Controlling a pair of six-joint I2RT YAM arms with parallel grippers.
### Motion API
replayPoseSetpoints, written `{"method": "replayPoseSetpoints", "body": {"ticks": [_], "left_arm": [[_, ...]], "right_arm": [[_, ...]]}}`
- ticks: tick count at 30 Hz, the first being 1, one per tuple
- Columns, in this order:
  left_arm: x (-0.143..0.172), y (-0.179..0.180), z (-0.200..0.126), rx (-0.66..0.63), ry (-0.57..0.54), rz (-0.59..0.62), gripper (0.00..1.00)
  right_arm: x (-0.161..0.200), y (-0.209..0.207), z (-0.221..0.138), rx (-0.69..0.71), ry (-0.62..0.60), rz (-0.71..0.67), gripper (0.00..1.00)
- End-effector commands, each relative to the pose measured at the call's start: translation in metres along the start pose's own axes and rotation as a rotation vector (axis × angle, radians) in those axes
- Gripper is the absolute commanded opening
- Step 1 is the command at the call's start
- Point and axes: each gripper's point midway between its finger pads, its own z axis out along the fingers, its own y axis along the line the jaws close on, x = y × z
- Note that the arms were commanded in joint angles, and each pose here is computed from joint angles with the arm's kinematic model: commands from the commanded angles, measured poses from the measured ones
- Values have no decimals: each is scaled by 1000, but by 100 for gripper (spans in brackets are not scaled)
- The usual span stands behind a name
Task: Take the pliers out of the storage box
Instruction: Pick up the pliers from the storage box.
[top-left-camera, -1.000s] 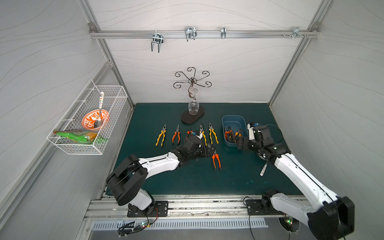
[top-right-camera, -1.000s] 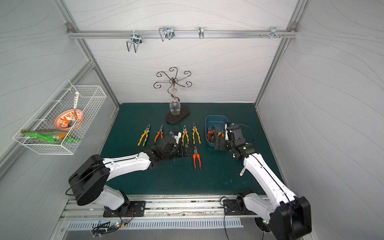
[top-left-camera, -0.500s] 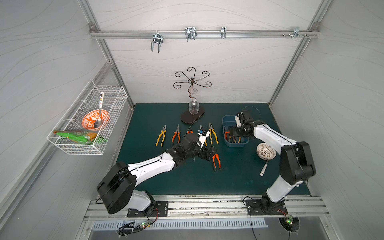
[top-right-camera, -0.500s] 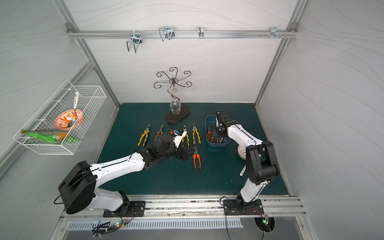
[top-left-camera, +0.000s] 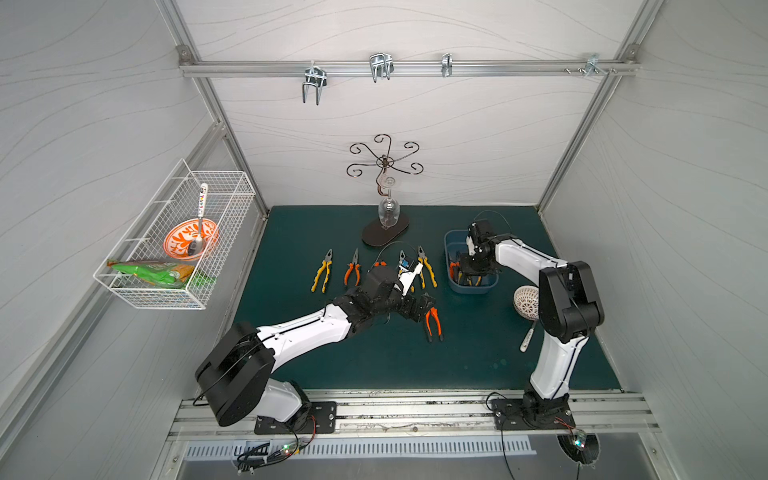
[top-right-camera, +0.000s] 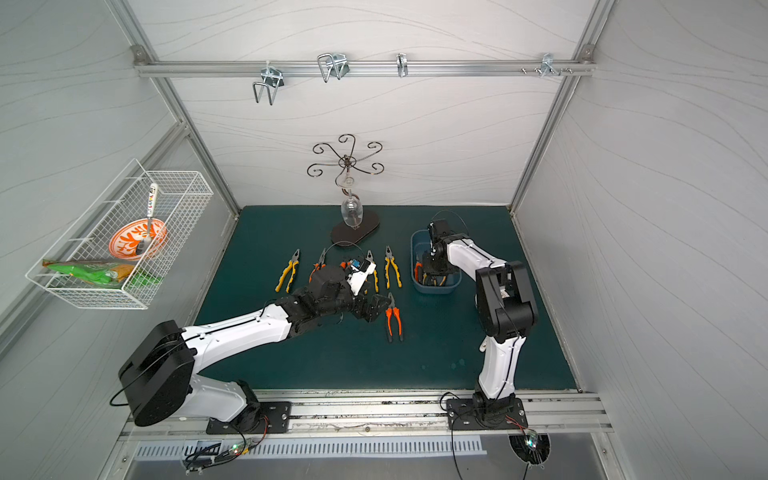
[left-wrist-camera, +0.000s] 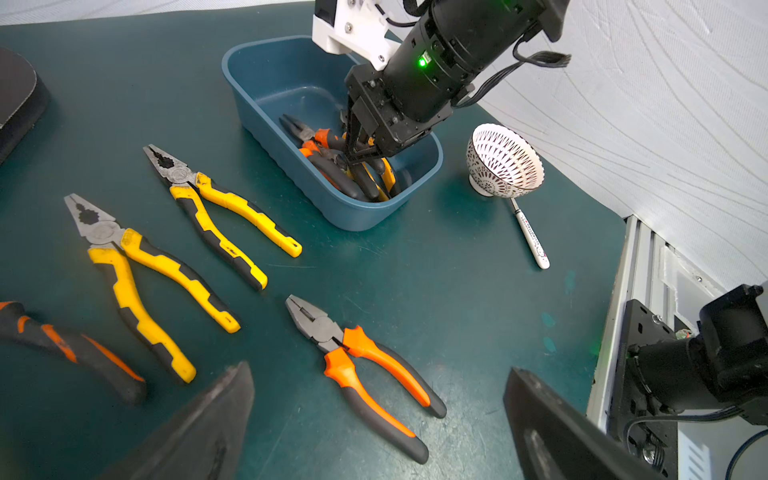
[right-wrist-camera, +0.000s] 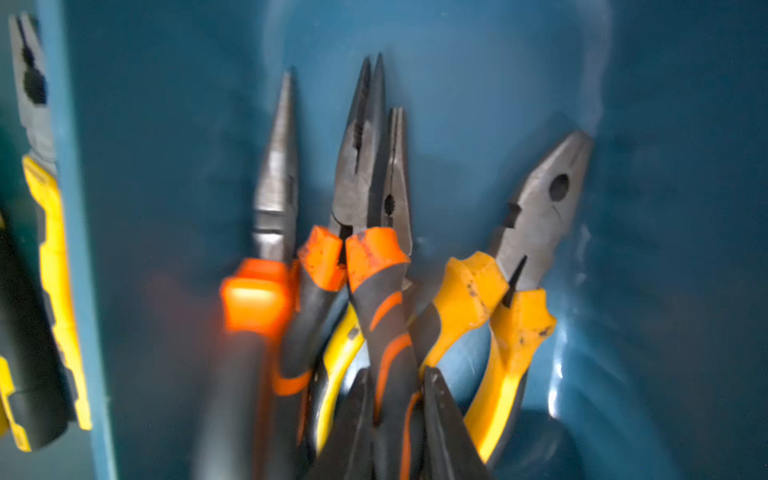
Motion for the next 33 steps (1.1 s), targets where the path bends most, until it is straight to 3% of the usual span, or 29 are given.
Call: {"method": "replayPoseSetpoints", "body": {"ticks": [1,3,8,14,18,27,33], "left_arm": [[-27,-4,2,10,-79,11,100],[-29,-2,2,7,-82,-13,100],[-37,9,-1,2,-113,-109,100],[-53,27,-6,24,-163,-313,100],[-65,38,-4,51,-188,-453,100],[-96,25,0,157,-219,-499,100],[-121,9,3,283,-257,-548,92]], "right_arm": [[5,-7,-12,21,4,17,4],[1,-7,-19,13,-29,25,0],[-13,-6,-45,-13,-158,54,0],[-25,-9,-80,-31,-324,73,0],[-31,3,-108,-116,-430,38,0],[-29,39,-171,-342,-593,-49,0],[-17,75,-196,-518,-631,-94,0]]}}
